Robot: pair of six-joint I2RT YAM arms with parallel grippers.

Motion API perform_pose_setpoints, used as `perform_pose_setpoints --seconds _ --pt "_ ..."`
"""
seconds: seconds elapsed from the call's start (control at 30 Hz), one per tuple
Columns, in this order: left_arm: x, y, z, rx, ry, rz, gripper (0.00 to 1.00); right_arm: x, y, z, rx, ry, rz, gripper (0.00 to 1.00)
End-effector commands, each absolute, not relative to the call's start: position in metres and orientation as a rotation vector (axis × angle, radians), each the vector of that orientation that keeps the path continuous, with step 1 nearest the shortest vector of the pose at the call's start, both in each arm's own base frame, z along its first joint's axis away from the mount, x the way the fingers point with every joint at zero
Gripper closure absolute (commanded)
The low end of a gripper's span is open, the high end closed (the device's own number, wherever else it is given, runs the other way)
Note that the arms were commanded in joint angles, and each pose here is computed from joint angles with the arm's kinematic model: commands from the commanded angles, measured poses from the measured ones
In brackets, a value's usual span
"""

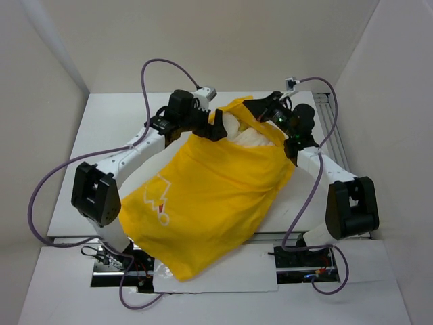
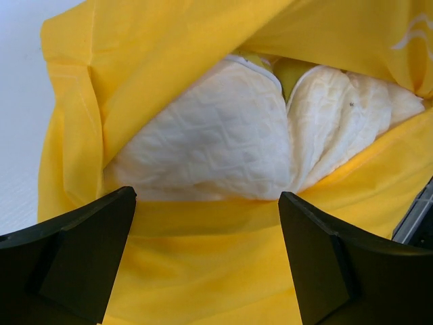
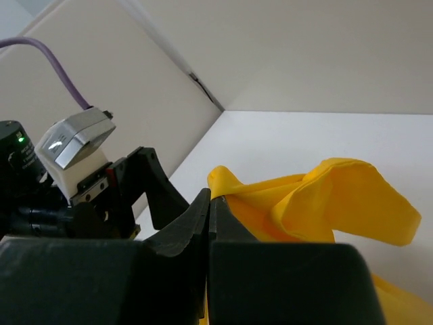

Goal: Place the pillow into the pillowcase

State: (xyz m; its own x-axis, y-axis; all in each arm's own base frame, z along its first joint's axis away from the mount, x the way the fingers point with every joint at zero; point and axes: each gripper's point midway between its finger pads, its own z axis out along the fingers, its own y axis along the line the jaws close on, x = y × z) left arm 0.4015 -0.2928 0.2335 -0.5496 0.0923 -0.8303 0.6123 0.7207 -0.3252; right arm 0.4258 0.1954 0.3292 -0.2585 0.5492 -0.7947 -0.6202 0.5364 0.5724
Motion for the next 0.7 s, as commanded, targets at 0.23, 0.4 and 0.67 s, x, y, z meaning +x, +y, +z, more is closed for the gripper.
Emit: perform_pose_setpoints --seconds 0.23,0.4,0.67 --pt "0.443 -0.325 0.254 0.413 2.018 -0.716 0.00 0.419 0.207 0.357 -0.157 1.388 1.103 1.00" --pt "0.451 -0.327 0.263 0.278 1.953 -0.496 0.00 0.420 0.211 0.359 -0.167 1.380 1.110 1.00" --pt "0.469 -0.339 0.230 0.250 1.998 -0.456 0.67 0.411 0.217 0.373 -0.188 1.327 1.157 1.00"
